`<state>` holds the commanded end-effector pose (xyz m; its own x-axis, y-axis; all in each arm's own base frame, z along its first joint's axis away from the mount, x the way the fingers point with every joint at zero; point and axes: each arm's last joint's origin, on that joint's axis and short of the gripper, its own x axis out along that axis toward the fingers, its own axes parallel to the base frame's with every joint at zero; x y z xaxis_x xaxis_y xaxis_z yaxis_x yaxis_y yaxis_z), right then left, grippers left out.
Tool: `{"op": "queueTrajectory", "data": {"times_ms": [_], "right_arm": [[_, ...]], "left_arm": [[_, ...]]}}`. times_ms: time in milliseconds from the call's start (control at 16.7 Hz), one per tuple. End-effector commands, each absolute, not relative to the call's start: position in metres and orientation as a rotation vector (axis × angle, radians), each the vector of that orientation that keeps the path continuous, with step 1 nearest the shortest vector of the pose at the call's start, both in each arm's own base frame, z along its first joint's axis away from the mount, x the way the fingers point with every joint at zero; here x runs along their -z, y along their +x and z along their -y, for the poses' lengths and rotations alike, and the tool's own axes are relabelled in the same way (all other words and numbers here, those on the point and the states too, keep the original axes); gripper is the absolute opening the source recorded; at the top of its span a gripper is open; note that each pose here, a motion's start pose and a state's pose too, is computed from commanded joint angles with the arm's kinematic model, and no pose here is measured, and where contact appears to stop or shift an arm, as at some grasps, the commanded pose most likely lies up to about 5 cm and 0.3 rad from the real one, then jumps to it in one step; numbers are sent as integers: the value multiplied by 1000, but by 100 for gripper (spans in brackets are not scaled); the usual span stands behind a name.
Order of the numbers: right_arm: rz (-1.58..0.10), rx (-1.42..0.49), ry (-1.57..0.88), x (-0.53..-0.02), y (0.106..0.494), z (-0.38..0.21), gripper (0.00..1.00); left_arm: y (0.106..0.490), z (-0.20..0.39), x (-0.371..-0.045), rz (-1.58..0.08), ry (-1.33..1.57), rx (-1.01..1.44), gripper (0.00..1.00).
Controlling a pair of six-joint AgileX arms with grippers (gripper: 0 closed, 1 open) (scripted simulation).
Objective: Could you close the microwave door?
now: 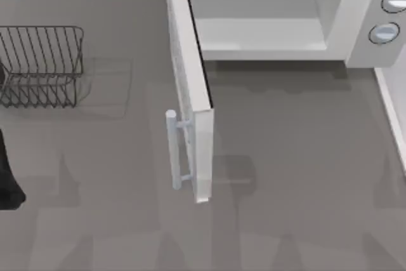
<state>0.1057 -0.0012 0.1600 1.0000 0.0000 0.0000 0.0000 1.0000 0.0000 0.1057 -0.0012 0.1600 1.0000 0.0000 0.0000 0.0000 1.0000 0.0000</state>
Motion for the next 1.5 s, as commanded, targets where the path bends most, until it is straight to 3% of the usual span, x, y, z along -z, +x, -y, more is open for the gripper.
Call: {"op": "queueTrajectory", "data": {"times_ms": [360,720,1200,1500], "right_arm": [[0,0,0,-160,106,1,100],[0,0,0,-160,106,1,100],[0,0,0,-160,106,1,100],[0,0,0,-160,106,1,100]], "left_arm": [[107,7,-178,-80,48,89,100],[127,26,-245,-372,224,391,100],[221,80,-319,-841,467,899,100],[283,118,-343,-955,588,1138,100]]}}
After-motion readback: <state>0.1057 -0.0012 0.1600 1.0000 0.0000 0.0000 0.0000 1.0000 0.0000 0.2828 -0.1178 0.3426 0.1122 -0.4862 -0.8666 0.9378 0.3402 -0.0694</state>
